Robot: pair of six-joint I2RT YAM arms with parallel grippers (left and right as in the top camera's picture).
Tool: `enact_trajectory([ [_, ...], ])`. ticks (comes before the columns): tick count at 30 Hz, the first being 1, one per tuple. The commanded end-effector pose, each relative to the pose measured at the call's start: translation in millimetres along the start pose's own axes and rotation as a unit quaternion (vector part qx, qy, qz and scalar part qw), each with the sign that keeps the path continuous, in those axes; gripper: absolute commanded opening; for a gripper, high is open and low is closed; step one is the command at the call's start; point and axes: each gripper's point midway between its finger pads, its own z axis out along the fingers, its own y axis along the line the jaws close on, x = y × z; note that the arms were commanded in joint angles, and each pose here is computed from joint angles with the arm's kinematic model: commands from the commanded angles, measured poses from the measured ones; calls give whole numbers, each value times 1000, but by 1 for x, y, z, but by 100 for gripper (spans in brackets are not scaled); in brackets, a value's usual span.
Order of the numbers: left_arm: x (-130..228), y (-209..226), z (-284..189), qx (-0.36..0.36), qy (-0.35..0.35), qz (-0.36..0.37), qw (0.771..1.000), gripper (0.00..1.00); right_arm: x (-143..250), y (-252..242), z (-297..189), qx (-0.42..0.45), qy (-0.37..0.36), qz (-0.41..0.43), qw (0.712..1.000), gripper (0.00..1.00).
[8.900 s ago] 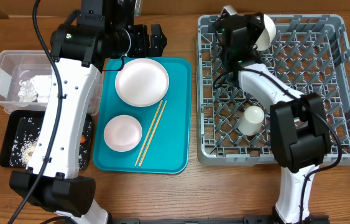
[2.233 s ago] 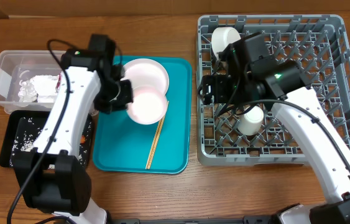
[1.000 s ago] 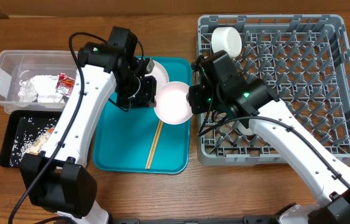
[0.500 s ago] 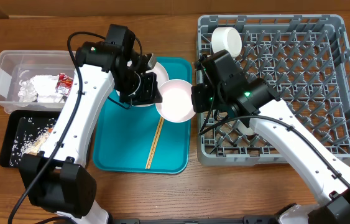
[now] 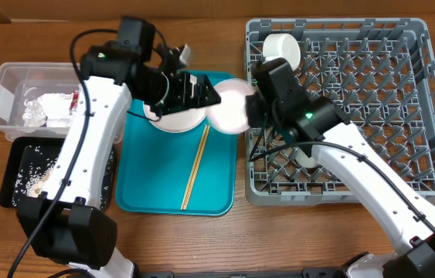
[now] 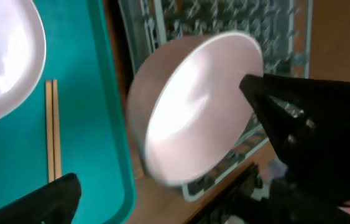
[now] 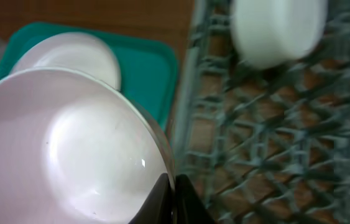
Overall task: Sort waste into correct bins and load items into the dishwasher
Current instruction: 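Release the left gripper and carry the pink bowl with the right into the rack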
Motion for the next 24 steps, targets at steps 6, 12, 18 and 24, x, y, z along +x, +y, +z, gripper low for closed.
enact_trajectory([
  [6,-11,0,-16,-16,-32,19,999,100,-56,-149,-32,313,-101,-15,944,4],
  [12,-17,32,-21,-113,-51,17,992,100,-74,-216,-46,377,-76,-93,918,4],
  [18,-22,53,-27,-174,-63,15,983,100,-105,-267,-69,444,-78,-171,876,4],
  [24,-23,61,-31,-199,-68,14,977,100,-129,-289,-74,517,-58,-246,818,4],
])
